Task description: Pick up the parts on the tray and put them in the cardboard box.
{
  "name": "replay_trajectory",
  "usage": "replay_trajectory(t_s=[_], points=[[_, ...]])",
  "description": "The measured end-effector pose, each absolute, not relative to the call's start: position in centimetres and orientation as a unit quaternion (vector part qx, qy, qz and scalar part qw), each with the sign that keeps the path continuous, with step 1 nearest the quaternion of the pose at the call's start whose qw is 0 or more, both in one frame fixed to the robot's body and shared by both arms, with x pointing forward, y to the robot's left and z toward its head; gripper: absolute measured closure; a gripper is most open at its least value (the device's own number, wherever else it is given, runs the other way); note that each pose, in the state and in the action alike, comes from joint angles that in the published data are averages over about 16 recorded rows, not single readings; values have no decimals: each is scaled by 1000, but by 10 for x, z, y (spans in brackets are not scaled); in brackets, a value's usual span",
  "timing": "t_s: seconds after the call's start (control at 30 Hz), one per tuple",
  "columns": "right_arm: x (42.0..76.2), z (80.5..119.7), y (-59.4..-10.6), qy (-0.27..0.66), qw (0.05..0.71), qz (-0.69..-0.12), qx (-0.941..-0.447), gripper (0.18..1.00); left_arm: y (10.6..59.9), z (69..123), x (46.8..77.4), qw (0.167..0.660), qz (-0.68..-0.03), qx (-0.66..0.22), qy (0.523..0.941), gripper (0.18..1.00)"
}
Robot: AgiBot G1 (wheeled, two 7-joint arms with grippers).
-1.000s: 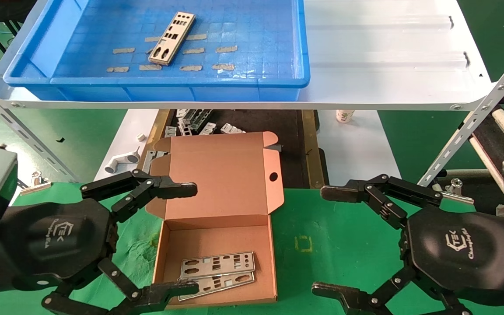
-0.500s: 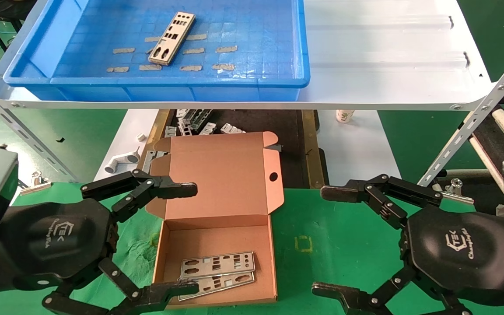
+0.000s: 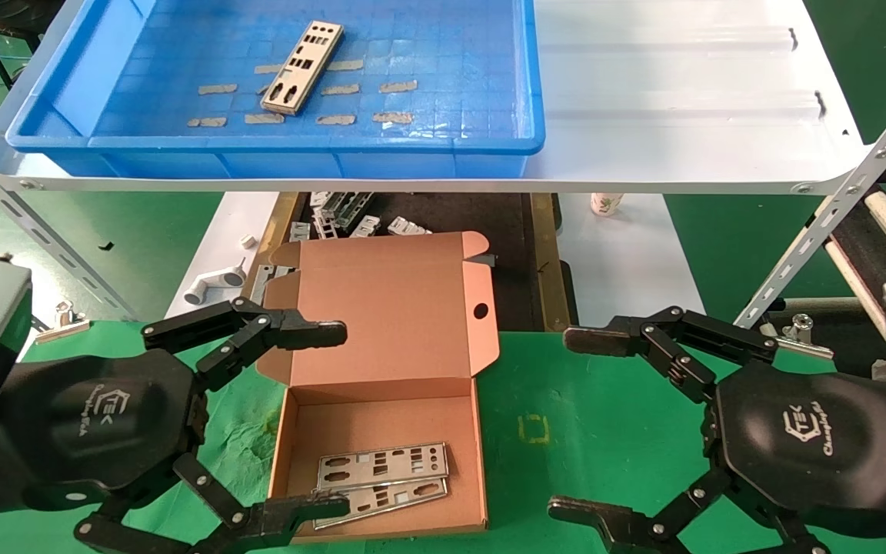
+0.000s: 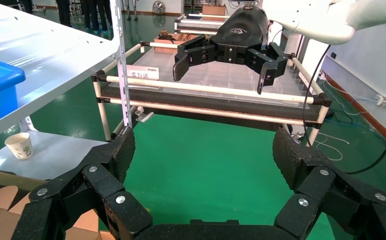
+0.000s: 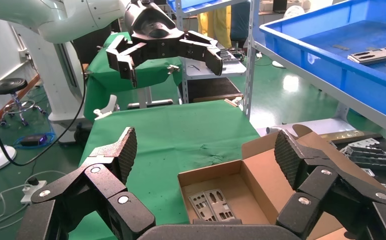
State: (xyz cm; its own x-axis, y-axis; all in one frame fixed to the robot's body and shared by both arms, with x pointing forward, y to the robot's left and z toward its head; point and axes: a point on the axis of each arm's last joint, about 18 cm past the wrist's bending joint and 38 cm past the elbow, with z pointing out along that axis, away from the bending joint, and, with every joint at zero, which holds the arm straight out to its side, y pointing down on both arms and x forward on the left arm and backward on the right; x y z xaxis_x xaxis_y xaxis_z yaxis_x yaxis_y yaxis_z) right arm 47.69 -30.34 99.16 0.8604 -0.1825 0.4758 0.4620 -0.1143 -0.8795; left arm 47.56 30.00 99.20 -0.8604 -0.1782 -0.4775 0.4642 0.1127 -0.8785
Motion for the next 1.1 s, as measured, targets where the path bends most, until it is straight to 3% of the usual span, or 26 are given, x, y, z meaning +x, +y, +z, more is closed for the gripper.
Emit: replay_trajectory(t_s=[1.1], points=[[477,992,-303,-99,658,-245,-705,178,300,992,476,244,-658,101,705,184]])
